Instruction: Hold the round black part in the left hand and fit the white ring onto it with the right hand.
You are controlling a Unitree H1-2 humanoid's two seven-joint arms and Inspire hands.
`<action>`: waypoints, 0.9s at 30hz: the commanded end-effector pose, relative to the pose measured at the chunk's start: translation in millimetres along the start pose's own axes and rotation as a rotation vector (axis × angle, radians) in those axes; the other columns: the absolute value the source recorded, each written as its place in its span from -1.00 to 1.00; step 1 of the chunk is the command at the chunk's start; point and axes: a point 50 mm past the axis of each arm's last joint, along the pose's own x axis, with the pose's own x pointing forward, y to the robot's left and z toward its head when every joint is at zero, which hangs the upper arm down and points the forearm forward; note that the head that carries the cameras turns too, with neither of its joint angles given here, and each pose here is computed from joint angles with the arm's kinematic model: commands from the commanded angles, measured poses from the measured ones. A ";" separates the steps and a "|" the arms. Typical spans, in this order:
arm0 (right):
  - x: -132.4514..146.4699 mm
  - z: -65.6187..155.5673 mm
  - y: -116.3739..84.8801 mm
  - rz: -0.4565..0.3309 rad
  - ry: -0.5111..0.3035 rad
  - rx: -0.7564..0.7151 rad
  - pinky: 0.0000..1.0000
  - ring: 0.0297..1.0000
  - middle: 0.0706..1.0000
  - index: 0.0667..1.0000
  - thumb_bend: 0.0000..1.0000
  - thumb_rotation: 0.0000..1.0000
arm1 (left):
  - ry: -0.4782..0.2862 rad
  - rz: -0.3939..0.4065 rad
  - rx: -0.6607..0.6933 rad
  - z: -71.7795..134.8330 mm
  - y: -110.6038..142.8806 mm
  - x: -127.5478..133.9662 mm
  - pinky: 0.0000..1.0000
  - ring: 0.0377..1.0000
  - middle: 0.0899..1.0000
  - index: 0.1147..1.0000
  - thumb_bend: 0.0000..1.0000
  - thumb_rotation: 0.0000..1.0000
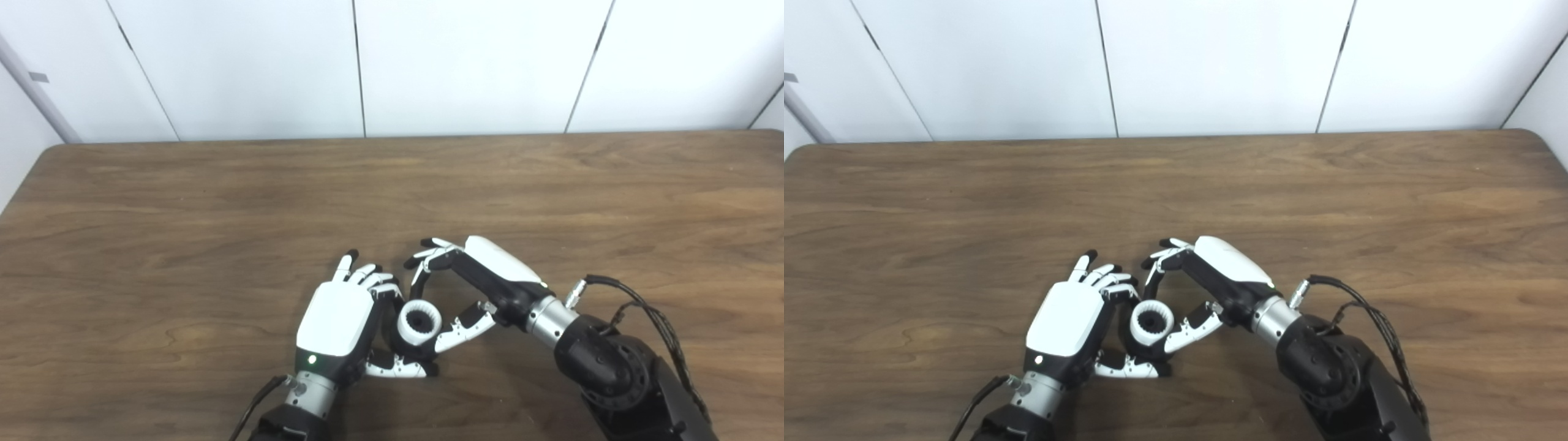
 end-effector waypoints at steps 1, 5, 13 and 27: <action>-0.1 4.0 -9.9 -0.046 -0.033 -0.022 0.85 0.88 0.57 -0.11 0.05 -0.73 | -0.006 -0.036 0.023 1.6 -7.1 0.2 1.00 0.70 0.48 -0.16 0.05 -0.89; -0.1 4.7 -11.8 -0.042 -0.021 -0.044 0.82 0.88 0.57 -0.10 0.05 -0.72 | -0.005 -0.036 0.025 1.9 -7.1 0.3 1.00 0.70 0.48 -0.16 0.05 -0.89; 0.9 3.1 -16.7 -0.018 0.003 -0.051 0.88 0.91 0.68 0.21 0.97 -0.47 | -0.006 -0.037 0.026 3.0 -6.5 1.1 1.00 0.70 0.48 -0.16 0.05 -0.89; 0.5 1.2 -23.9 -0.013 0.021 -0.060 0.91 0.94 0.79 0.29 1.00 -0.40 | -0.006 -0.036 0.028 2.5 -5.9 1.3 1.00 0.70 0.48 -0.16 0.05 -0.89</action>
